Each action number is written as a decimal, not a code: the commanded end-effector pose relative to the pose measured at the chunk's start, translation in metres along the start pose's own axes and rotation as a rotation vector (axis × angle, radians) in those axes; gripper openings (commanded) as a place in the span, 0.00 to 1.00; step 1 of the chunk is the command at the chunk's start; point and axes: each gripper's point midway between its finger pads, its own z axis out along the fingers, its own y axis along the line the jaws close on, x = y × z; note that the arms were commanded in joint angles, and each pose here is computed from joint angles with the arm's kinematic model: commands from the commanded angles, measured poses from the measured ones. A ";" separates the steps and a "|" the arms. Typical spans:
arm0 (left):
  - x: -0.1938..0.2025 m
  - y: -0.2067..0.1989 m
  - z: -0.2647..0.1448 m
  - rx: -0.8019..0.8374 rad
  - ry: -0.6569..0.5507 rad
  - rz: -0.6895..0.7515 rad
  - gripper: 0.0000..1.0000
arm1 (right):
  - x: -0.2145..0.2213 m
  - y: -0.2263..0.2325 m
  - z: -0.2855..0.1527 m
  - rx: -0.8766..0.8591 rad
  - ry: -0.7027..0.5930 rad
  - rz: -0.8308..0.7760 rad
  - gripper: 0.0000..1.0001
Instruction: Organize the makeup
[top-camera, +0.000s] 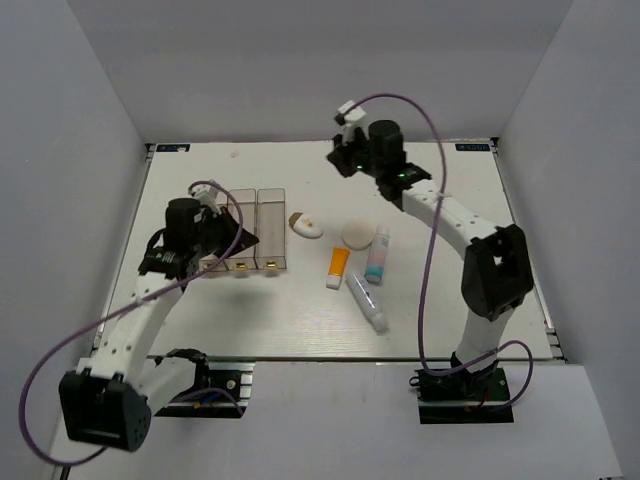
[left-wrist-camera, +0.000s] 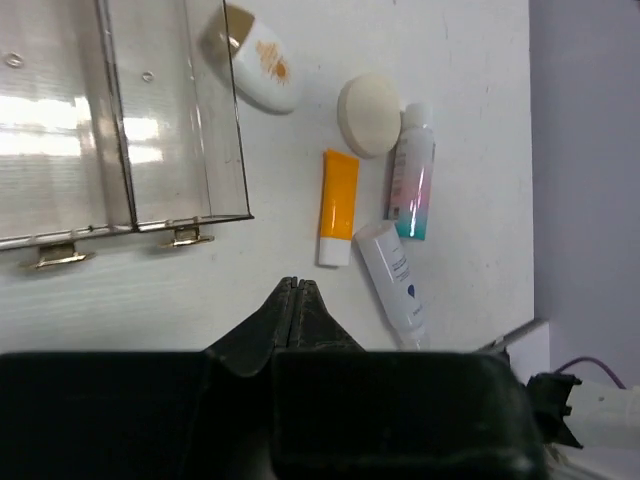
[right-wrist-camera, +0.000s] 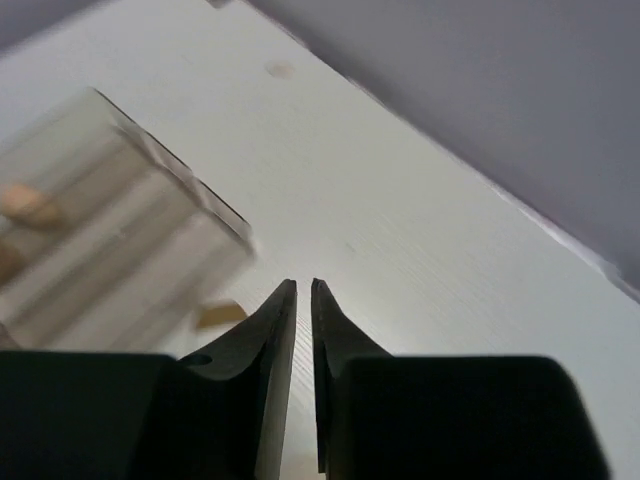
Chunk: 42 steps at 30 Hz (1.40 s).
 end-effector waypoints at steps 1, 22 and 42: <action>-0.003 -0.032 0.020 0.155 0.078 0.045 0.11 | 0.052 -0.049 -0.051 0.112 0.199 0.065 0.20; 0.112 -0.039 0.180 -0.270 0.592 0.382 0.69 | 0.161 -0.091 -0.186 0.151 0.515 0.454 0.74; 0.161 -0.040 0.218 -0.335 0.670 0.551 0.76 | 0.166 -0.101 -0.187 0.142 0.509 0.498 0.72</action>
